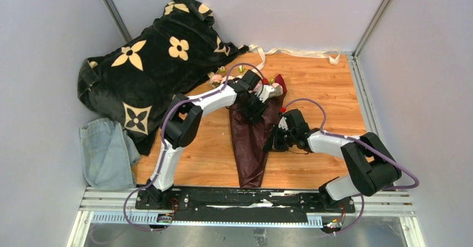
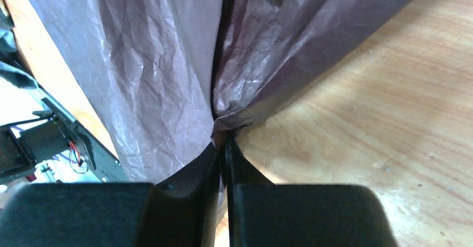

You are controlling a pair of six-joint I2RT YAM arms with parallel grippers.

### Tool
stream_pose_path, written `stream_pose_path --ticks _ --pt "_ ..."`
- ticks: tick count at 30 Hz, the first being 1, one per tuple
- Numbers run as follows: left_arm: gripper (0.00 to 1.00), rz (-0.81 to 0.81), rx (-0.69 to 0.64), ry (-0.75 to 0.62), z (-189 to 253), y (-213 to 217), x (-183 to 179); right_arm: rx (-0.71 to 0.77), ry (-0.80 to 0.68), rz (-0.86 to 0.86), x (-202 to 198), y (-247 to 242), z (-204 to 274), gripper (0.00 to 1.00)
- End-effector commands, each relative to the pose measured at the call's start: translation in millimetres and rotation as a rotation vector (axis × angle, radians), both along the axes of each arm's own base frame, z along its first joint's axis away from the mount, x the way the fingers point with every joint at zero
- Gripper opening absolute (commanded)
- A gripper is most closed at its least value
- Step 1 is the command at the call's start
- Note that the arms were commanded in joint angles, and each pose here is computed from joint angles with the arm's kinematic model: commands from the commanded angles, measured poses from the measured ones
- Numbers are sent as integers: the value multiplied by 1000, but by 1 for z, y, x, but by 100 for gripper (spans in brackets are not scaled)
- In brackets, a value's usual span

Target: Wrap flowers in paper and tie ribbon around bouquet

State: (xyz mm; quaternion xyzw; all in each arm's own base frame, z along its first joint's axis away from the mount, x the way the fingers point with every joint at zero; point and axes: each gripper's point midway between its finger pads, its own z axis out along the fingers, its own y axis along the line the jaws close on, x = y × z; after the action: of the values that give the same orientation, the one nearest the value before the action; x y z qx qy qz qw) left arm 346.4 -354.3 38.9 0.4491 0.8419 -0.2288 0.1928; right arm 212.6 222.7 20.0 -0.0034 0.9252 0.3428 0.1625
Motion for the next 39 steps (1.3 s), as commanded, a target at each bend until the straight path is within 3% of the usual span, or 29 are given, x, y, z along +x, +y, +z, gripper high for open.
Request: stream_pose_path --ticks 1,6,11,18,21,29,39 --pt "48 52 -46 -67 4 -23 23 -60 100 53 -26 -8 -4 16" --pt "53 75 -21 -4 -22 -21 16 -96 18 61 -12 -18 34 25" --pt "56 93 -29 13 -27 -20 12 -111 -147 -19 28 -35 75 32" --pt "57 98 -19 20 -32 -14 7 -4 -251 -97 108 -44 94 8" --pt "57 96 -19 26 -32 -14 5 95 -258 -10 137 -28 96 0" --pt "58 96 -8 21 -37 -13 6 15 -193 -87 207 -58 38 0" --pt "60 58 62 -28 -54 -4 7 -101 -228 -253 277 -128 23 0"
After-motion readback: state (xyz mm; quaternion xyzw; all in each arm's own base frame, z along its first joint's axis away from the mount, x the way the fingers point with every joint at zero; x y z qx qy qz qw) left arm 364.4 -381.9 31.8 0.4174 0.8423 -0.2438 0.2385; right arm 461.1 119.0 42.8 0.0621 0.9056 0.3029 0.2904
